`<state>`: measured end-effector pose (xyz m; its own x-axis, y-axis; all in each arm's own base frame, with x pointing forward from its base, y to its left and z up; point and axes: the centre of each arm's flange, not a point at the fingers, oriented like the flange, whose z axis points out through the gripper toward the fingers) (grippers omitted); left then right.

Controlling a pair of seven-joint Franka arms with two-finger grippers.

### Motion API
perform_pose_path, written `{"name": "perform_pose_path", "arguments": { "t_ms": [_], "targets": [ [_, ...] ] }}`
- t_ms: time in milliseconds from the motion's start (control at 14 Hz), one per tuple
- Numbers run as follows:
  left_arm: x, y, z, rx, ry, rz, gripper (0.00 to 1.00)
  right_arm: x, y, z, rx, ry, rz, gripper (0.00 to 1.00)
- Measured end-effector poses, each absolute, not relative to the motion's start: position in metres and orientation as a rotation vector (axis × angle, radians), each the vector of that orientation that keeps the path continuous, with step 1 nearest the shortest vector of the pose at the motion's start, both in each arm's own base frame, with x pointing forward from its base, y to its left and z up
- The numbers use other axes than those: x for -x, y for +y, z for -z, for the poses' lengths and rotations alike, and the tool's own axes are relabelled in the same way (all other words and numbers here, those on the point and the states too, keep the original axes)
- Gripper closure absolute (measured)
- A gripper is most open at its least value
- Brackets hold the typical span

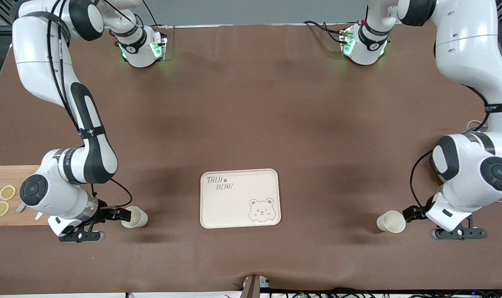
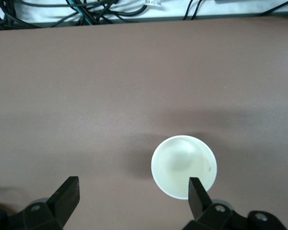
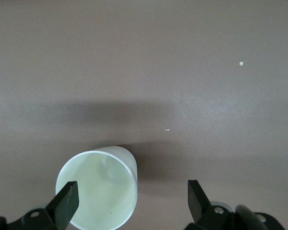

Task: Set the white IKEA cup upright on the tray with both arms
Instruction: 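Lower both grippers and close them on the rims of the cups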

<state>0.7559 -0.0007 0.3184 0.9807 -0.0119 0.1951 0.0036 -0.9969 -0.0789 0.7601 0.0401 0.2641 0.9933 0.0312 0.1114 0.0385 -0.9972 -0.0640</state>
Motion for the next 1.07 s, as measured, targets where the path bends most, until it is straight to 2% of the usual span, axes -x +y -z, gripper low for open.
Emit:
{"name": "perform_pose_path", "arguments": {
  "t_ms": [571,929,1071],
  "targets": [
    [-0.757,0.002,-0.243,3.037,0.014,0.283,0.00,-0.761,0.043,-0.215,3.070,-0.072,0.178,0.00],
    [-0.755,-0.002,-0.219,3.039,0.022,0.283,0.03,-0.760,0.046,-0.209,3.069,-0.076,0.178,0.00],
    [-0.755,-0.005,-0.219,3.042,0.023,0.284,0.22,-0.760,0.046,-0.209,3.069,-0.078,0.178,0.00]
  ]
}}
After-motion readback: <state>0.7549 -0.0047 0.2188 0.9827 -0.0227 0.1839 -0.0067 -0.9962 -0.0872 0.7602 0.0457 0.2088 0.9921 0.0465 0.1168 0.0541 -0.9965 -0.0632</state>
